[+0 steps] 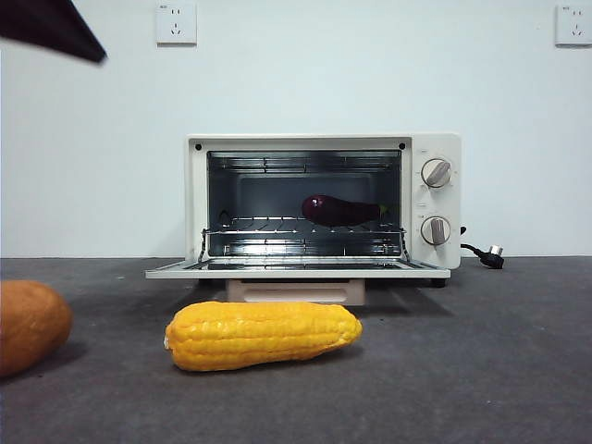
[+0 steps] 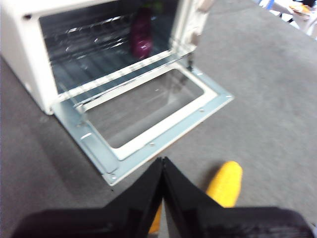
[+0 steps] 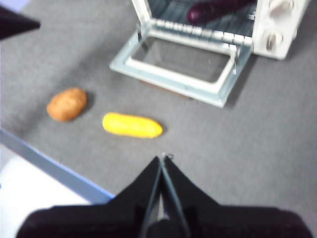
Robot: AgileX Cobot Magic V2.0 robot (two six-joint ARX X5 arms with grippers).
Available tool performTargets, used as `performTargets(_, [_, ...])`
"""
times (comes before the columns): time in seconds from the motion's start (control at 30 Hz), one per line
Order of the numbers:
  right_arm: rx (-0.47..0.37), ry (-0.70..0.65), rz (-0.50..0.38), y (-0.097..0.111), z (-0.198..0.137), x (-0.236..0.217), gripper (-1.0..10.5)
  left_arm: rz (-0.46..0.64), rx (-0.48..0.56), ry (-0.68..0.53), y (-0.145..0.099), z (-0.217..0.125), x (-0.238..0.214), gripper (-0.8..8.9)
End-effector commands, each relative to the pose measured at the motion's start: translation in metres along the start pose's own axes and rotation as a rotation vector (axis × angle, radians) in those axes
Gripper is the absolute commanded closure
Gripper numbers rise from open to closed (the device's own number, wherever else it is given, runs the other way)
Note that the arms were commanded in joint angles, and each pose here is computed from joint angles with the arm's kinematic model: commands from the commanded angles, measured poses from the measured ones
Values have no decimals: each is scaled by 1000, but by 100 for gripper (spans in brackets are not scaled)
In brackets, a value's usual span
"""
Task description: Take the eggplant from the table,put the eggplant in the oven
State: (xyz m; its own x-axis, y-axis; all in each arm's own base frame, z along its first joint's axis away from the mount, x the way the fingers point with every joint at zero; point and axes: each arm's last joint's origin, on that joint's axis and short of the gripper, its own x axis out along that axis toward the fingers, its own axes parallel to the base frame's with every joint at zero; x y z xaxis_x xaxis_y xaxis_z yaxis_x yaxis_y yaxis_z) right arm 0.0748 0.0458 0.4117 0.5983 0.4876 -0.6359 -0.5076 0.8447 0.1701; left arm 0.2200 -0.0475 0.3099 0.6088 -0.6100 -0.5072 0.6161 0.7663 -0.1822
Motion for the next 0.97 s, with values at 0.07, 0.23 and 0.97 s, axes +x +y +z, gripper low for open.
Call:
performTargets(0.07, [-7,17,2,0,-11,-11,958,21,-82,35,25,-5,25,820])
performTargets(0.23, [9,19,-1,1,-29,-28,958,9,-190,82,60,-19,54,820])
performTargets(0.97, [141,-75,18,2,-47,-51,958,-136,-461,213,127,-93,143,821])
